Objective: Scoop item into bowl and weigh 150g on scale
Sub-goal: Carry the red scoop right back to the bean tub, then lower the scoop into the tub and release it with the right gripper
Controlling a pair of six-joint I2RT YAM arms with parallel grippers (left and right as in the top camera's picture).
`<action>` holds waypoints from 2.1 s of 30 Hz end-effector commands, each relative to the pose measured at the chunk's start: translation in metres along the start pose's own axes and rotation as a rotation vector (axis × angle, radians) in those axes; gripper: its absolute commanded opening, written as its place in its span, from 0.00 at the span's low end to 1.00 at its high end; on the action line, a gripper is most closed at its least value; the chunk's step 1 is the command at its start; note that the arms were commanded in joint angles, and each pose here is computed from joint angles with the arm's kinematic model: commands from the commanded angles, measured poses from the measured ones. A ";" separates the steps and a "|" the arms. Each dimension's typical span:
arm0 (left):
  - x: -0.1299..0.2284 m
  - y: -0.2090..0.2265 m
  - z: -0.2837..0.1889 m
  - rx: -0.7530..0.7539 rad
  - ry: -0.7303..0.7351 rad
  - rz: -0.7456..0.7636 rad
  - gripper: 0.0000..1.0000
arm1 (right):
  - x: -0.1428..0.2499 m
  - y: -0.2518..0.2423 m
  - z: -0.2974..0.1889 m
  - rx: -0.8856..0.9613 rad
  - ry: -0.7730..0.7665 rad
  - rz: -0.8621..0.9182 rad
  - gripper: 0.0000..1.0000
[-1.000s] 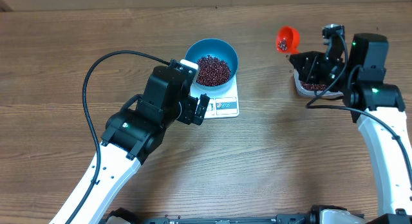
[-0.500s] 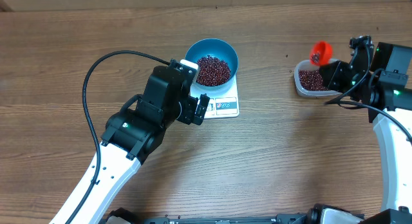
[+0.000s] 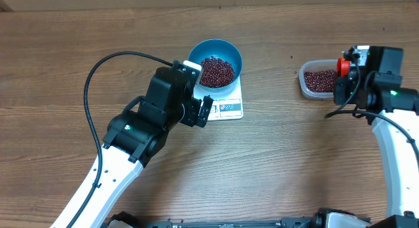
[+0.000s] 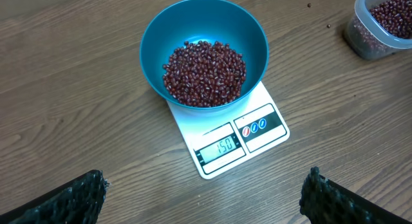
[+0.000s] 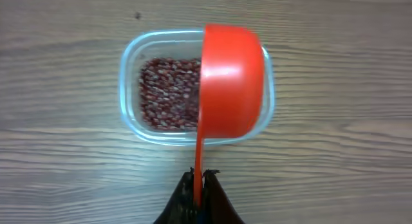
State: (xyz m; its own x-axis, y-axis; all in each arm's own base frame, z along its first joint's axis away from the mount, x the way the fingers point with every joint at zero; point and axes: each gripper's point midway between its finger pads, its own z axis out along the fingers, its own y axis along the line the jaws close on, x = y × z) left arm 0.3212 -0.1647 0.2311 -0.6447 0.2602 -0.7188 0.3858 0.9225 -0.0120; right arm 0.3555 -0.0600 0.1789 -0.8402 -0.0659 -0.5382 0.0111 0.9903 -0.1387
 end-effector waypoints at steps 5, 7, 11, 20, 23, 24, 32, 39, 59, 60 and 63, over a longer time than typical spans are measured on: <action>-0.009 0.003 -0.003 -0.010 -0.020 0.000 0.99 | -0.002 -0.020 -0.009 0.160 -0.001 -0.027 0.04; -0.009 0.003 -0.003 -0.010 -0.020 0.000 1.00 | -0.006 -0.020 -0.009 0.157 -0.022 0.036 0.04; -0.009 0.003 -0.003 -0.010 -0.020 0.000 0.99 | -0.008 -0.008 -0.007 0.085 -0.038 0.159 0.04; -0.009 0.003 -0.003 -0.010 -0.020 0.000 1.00 | 0.001 0.025 0.032 -0.083 0.065 0.409 0.04; -0.009 0.003 -0.003 -0.010 -0.020 0.000 0.99 | 0.011 0.032 0.056 -0.096 0.138 0.499 0.09; -0.009 0.003 -0.003 -0.010 -0.020 0.000 0.99 | 0.012 0.032 0.059 -0.094 0.146 0.517 0.13; -0.009 0.003 -0.003 -0.010 -0.020 0.000 1.00 | 0.014 0.034 0.080 -0.085 0.174 0.656 0.19; -0.009 0.003 -0.003 -0.010 -0.020 0.000 0.99 | 0.023 0.035 0.079 -0.077 0.210 0.650 0.42; -0.009 0.003 -0.003 -0.010 -0.020 0.000 1.00 | 0.047 0.034 0.069 -0.093 0.286 0.226 1.00; -0.009 0.003 -0.003 -0.010 -0.020 0.000 0.99 | 0.045 0.033 0.067 -0.094 0.279 0.222 1.00; -0.009 0.003 -0.003 -0.010 -0.020 0.000 0.99 | 0.040 0.032 0.057 -0.096 0.251 0.188 1.00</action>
State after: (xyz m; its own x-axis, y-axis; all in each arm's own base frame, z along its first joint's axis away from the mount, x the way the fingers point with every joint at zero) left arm 0.3212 -0.1647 0.2311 -0.6447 0.2602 -0.7188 0.3858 0.9225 -0.0120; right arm 0.3514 -0.0380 0.0869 -0.9404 0.2042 -0.2721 0.1970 0.9789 0.0537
